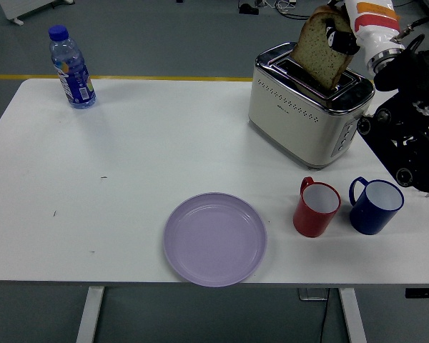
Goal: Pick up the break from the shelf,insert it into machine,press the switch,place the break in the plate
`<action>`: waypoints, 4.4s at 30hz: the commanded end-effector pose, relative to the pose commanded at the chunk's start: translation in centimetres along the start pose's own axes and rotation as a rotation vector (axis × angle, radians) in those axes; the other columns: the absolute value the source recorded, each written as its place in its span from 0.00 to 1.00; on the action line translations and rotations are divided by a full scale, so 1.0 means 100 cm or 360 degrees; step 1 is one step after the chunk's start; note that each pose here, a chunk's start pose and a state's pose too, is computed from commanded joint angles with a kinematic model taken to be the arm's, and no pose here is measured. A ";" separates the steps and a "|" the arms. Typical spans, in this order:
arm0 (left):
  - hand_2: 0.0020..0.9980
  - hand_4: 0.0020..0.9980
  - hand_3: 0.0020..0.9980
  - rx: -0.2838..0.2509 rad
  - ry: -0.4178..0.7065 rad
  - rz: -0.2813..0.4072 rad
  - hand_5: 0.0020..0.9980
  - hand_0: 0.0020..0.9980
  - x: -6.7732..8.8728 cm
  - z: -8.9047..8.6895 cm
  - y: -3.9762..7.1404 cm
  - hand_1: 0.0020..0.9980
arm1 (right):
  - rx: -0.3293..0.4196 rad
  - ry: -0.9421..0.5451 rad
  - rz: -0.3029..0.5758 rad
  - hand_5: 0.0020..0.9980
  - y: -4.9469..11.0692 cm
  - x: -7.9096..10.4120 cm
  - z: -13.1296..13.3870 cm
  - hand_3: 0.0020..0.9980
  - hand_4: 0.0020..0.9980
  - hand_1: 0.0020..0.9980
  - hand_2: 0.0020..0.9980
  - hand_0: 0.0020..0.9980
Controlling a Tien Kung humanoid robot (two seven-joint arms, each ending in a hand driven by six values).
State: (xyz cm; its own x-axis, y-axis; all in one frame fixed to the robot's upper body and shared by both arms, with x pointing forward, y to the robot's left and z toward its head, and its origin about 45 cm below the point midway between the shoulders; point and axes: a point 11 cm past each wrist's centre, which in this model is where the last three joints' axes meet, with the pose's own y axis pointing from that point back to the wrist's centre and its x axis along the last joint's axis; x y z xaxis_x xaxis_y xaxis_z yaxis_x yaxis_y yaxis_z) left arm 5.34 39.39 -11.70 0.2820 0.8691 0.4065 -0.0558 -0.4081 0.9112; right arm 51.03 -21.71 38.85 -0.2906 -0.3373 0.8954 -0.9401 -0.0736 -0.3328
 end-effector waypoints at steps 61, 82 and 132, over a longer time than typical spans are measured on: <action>0.43 0.32 0.56 0.0004 -0.0013 0.0002 0.93 0.61 0.000 -0.001 0.000 0.47 | -0.0052 -0.0062 -0.0208 0.22 0.009 -0.028 0.015 1.00 0.80 0.82 0.96 0.84; 0.43 0.32 0.56 0.0036 -0.0017 -0.0006 0.93 0.61 -0.003 -0.013 -0.001 0.47 | -0.0232 -0.0196 -0.0163 0.10 0.090 0.020 0.105 0.73 0.42 0.39 0.50 0.37; 0.44 0.31 0.57 0.0027 -0.0018 -0.0016 0.93 0.61 -0.004 -0.009 0.000 0.47 | -0.0318 0.0224 -0.0672 0.00 0.117 -0.046 0.133 0.67 0.37 0.26 0.39 0.24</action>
State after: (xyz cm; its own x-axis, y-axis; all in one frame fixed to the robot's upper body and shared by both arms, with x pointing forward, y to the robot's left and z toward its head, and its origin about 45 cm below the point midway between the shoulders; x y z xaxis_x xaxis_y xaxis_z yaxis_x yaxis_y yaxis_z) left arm 4.41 39.31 -11.84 0.2932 0.8701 0.3962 -0.0366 -0.4039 0.9141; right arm 43.72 -33.51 26.91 0.1154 -0.1856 0.9758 -0.9928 0.0094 0.1192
